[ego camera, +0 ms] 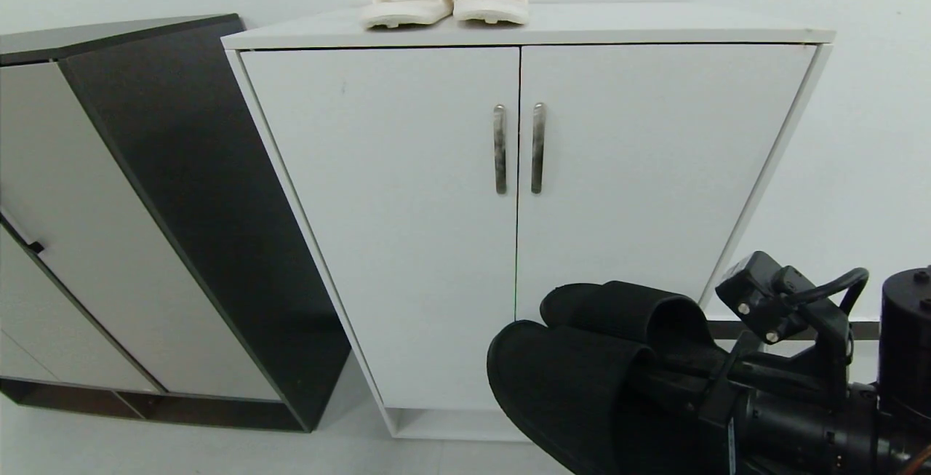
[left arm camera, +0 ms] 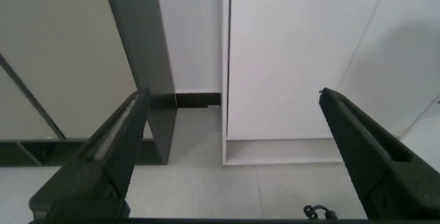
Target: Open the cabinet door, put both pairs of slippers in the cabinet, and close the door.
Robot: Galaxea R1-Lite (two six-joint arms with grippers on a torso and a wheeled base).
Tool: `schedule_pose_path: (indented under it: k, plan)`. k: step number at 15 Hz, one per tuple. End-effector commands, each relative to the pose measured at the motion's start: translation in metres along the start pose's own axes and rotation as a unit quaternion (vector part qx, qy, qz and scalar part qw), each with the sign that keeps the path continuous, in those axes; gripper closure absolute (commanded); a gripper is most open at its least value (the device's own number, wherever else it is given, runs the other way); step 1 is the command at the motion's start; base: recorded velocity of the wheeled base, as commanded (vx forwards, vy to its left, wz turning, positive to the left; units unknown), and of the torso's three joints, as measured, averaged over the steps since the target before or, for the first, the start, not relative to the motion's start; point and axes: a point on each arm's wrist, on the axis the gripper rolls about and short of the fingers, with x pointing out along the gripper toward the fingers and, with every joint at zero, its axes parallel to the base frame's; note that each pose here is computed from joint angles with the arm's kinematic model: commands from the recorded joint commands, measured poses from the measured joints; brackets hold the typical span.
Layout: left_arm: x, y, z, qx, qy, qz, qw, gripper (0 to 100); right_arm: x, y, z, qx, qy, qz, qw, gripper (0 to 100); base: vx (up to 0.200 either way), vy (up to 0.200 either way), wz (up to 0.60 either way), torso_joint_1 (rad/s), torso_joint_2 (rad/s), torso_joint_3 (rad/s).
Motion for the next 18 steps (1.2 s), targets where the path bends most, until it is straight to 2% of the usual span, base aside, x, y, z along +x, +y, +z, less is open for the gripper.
schedule_pose_path:
  k: [1, 5, 6, 7, 8, 9, 10, 11, 14, 15, 17, 18]
  plan:
    - [0.002, 0.000, 0.001, 0.006, 0.010, -0.006, 0.9999, 0, -0.001, 0.000, 0.000, 0.000, -0.001, 0.000, 1.000, 100, 0.000, 0.000, 0.00, 0.000, 0.00, 0.000]
    - [0.001, 0.000, 0.003, 0.018, 0.003, -0.008, 0.9998, 0, -0.001, 0.000, -0.003, -0.002, 0.003, 0.000, 1.000, 100, 0.000, 0.000, 0.00, 0.000, 0.00, 0.000]
    - [-0.005, 0.001, 0.031, 0.001, -0.039, -0.002, 0.9992, 0, -0.001, 0.000, -0.003, -0.004, 0.005, 0.000, 1.000, 100, 0.000, 0.000, 0.00, 0.000, 0.00, 0.000]
    - [-0.012, 0.001, 0.068, -0.042, -0.072, -0.004, 0.9966, 0, -0.002, 0.000, -0.005, -0.010, 0.009, 0.002, 1.000, 100, 0.000, 0.000, 0.00, 0.000, 0.00, 0.000]
    - [-0.005, 0.001, 0.084, -0.040, -0.052, -0.009, 0.9978, 0, -0.001, 0.002, -0.006, -0.015, 0.010, 0.012, 1.000, 100, 0.000, 0.000, 0.00, 0.000, 0.00, 0.000]
    - [0.011, 0.000, 0.089, -0.038, -0.009, -0.037, 0.9986, 0, -0.002, 0.003, -0.006, -0.017, 0.009, 0.016, 1.000, 100, 0.000, 0.000, 0.00, 0.000, 0.00, 0.000]
    - [0.028, -0.001, 0.091, -0.040, 0.029, -0.087, 0.9950, 0, -0.002, 0.003, -0.006, -0.019, 0.010, 0.017, 1.000, 100, 0.000, 0.000, 0.00, 0.000, 0.00, 0.000]
    - [0.048, -0.004, 0.096, -0.041, 0.056, -0.126, 0.9896, 0, -0.002, 0.004, -0.008, -0.024, 0.013, 0.018, 0.999, 100, 0.000, 0.000, 0.00, 0.000, 0.00, 0.000]
    - [0.103, -0.011, 0.115, -0.042, 0.043, -0.211, 0.9757, 0, -0.002, 0.004, -0.008, -0.026, 0.011, 0.017, 0.999, 100, 0.000, 0.000, 0.00, 0.000, 0.00, 0.000]
    - [0.112, -0.012, 0.116, -0.041, 0.042, -0.218, 0.9741, 0, -0.001, 0.004, -0.008, -0.027, 0.012, 0.017, 0.999, 100, 0.000, 0.000, 0.00, 0.000, 0.00, 0.000]
    - [0.155, -0.021, 0.117, -0.014, 0.048, -0.246, 0.9679, 0, -0.001, 0.003, -0.012, -0.031, 0.020, 0.016, 0.999, 100, 0.000, 0.000, 0.00, 0.000, 0.00, 0.000]
    - [0.161, -0.024, 0.117, -0.011, 0.048, -0.254, 0.9658, 0, 0.000, 0.003, -0.012, -0.033, 0.020, 0.016, 0.999, 100, 0.000, 0.000, 0.00, 0.000, 0.00, 0.000]
